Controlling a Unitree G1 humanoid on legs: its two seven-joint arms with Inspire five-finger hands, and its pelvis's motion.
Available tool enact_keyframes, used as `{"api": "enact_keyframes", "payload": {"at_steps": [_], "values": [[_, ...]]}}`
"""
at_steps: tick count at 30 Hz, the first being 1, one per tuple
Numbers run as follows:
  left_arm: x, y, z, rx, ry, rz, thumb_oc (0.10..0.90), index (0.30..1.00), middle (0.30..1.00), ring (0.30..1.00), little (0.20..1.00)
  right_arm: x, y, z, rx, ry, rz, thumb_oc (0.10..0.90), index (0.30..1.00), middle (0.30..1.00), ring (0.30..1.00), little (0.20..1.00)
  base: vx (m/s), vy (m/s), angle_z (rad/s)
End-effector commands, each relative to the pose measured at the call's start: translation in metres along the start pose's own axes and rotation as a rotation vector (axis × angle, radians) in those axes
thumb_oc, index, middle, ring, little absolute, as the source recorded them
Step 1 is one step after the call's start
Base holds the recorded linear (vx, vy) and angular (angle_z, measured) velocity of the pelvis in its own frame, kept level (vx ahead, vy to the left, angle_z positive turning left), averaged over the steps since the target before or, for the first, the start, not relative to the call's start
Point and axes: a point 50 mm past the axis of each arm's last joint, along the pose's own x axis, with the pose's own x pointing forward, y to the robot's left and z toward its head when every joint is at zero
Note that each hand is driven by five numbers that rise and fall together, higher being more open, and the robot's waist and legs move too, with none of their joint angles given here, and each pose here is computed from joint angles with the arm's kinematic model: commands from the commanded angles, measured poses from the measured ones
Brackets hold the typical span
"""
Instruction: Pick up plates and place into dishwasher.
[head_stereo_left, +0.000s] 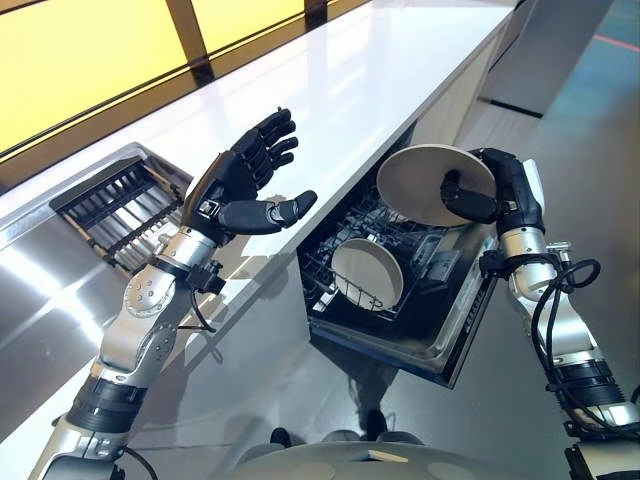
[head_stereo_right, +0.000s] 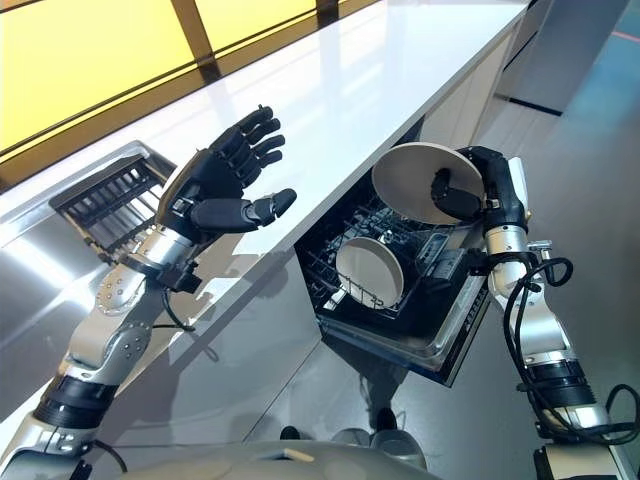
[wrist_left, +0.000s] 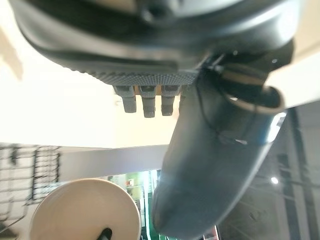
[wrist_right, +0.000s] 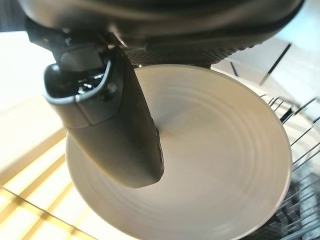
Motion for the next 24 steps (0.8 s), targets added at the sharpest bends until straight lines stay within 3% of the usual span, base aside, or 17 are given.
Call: {"api": "enact_keyframes", "payload": {"at_steps": [1,9,16,24], "values": [[0.002,-0.003,0.034,0.008,-0.099,-0.15,0.8,0.9,0.9,0.9,0.9,0.034,-0.042,0.053,-0.134,-0.234,-0.204,0.1,0.3,0.3,0.3,0.2,0.04,-0.028,0.24],[-0.017,-0.009,0.023,0.004,0.046,-0.311,0.8,0.9,0.9,0.9,0.9,0.053,-0.072,0.023,-0.312,-0.03,-0.27,0.1,0.3,0.3,0.3,0.2,0.05,-0.029,0.22],[-0.014,-0.021,0.025,-0.01,0.08,-0.449,0.8,0.9,0.9,0.9,0.9,0.067,-0.086,0.011,-0.375,0.063,-0.273,0.1,0.3,0.3,0.3,0.2,0.04,-0.018,0.11],[0.004,-0.03,0.036,-0.014,0.08,-0.571,0.8,0.9,0.9,0.9,0.9,0.091,-0.101,0.029,-0.42,0.059,-0.286,0.1,0.3,0.3,0.3,0.2,-0.07,-0.015,0.06]]}}
